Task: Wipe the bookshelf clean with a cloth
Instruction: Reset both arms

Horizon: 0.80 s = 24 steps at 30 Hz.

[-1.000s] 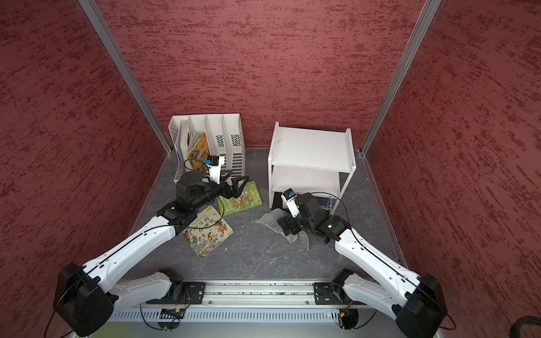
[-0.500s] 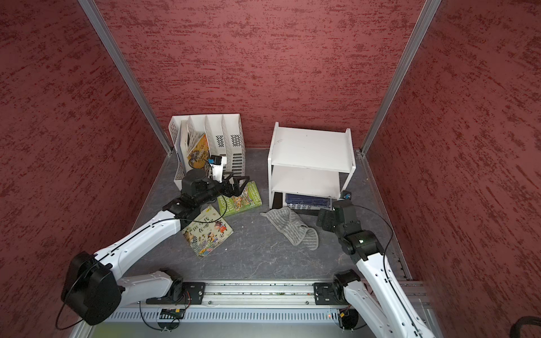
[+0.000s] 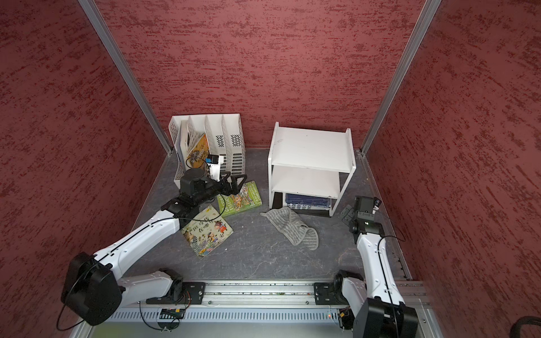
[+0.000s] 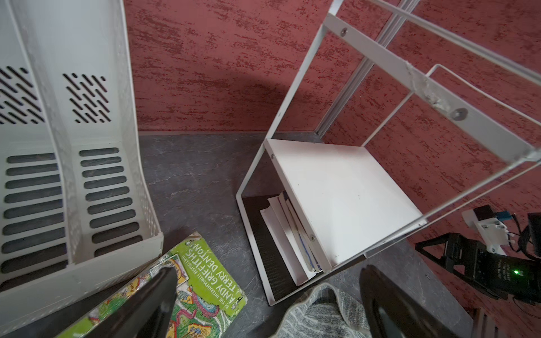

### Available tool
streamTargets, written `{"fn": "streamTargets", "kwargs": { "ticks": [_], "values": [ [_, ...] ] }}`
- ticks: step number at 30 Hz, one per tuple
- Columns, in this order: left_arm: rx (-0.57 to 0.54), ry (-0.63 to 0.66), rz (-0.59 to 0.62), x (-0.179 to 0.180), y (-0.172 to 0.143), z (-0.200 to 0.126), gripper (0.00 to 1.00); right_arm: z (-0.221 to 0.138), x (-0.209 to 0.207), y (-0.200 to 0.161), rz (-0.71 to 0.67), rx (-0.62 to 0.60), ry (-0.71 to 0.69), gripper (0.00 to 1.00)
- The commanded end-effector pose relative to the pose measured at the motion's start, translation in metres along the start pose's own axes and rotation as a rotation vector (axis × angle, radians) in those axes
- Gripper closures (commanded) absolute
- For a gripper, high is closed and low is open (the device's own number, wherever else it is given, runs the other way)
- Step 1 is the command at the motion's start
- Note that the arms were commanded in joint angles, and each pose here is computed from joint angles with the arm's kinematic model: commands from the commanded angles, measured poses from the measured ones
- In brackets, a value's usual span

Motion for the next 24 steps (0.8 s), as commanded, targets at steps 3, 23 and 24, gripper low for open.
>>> {"fn": "streamTargets", "kwargs": {
  "ticks": [3, 23, 24],
  "values": [
    [-0.091, 0.286, -0.066, 0.054, 0.000, -0.025, 0.00, 0.018, 0.025, 0.050, -0.087, -0.330, 0.068, 0.01],
    [-0.187, 0.494, -0.137, 0.111, -0.011, -0.075, 0.00, 0.056, 0.121, 0.027, -0.406, -0.668, 0.396, 0.01],
    [-0.195, 0.525, -0.139, 0.115, -0.011, -0.078, 0.00, 0.060, 0.120, 0.023, -0.408, -0.672, 0.395, 0.02]
  ]
}}
Point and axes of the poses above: each gripper's point midway between its finger pads, its own z axis out along the fingers, its own x axis along the line the jaws close on, y = z × x, the point moved 5 cm from there along -z, back along the fingers, and after that the axes turned 4 degrees about -z, right-handed, at the moved point
